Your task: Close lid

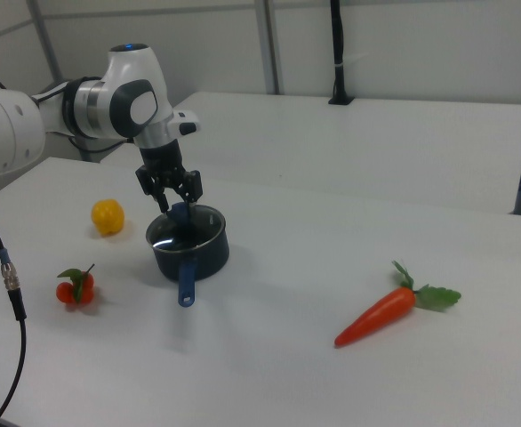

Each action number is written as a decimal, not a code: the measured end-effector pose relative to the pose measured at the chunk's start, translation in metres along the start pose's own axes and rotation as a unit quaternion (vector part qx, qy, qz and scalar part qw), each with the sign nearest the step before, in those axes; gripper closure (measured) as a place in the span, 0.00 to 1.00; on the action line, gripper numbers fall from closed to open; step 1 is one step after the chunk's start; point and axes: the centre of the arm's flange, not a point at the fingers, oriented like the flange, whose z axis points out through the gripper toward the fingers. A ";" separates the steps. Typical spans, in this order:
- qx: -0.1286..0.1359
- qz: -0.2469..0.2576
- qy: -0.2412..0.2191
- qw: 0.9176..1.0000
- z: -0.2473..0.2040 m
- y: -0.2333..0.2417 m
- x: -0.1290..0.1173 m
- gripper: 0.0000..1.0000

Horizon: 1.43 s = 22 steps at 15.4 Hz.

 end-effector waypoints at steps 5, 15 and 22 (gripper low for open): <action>-0.001 0.001 0.000 1.000 0.000 0.001 0.000 0.00; -0.015 0.055 -0.002 0.998 -0.099 0.075 -0.040 0.00; -0.012 0.092 0.017 0.996 -0.167 0.118 -0.123 0.00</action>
